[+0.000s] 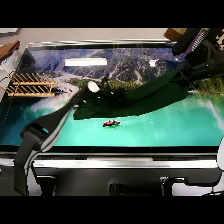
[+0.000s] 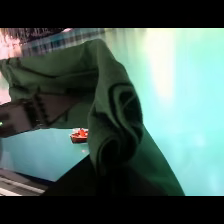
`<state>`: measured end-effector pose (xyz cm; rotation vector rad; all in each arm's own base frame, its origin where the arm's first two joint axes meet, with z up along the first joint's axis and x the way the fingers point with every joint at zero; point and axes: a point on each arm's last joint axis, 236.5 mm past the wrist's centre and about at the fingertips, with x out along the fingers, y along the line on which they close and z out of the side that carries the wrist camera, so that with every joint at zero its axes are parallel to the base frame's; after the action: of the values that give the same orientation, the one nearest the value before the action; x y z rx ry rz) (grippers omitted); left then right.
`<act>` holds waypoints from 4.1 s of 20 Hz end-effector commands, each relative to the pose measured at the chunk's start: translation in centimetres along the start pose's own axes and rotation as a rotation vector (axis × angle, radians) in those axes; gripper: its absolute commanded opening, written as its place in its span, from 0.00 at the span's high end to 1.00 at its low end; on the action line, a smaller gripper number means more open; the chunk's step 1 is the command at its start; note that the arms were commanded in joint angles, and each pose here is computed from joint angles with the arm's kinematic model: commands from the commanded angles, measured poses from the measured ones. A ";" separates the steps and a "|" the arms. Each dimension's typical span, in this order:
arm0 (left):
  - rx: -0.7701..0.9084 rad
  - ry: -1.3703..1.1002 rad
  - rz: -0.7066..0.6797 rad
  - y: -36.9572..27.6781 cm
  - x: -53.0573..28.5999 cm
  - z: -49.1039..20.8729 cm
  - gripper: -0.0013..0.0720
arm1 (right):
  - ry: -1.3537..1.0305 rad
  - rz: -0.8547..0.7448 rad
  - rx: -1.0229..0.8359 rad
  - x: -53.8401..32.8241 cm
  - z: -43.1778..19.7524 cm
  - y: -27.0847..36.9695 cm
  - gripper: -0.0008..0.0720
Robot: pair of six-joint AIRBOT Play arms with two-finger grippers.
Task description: Fold the clothes and pants, and hang the long-sleeved shirts on hangers.
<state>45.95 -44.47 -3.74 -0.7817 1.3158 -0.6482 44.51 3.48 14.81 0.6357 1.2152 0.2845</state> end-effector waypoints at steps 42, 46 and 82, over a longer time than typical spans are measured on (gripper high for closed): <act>0.148 -0.423 0.506 3.3 -49.9 4.0 0.96 | 0.114 0.148 0.099 27.6 -10.6 21.0 0.95; 0.148 -0.421 0.506 3.3 -49.9 4.0 0.96 | 0.068 0.185 0.119 28.0 -9.4 21.7 0.95; 0.174 -0.408 0.511 3.5 -49.7 4.1 0.95 | 0.277 0.289 0.043 21.6 -6.0 -4.3 0.25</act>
<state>42.45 -2.40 23.11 -0.3861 1.0063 -0.1718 46.62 11.39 -2.90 0.7807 1.3705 0.5222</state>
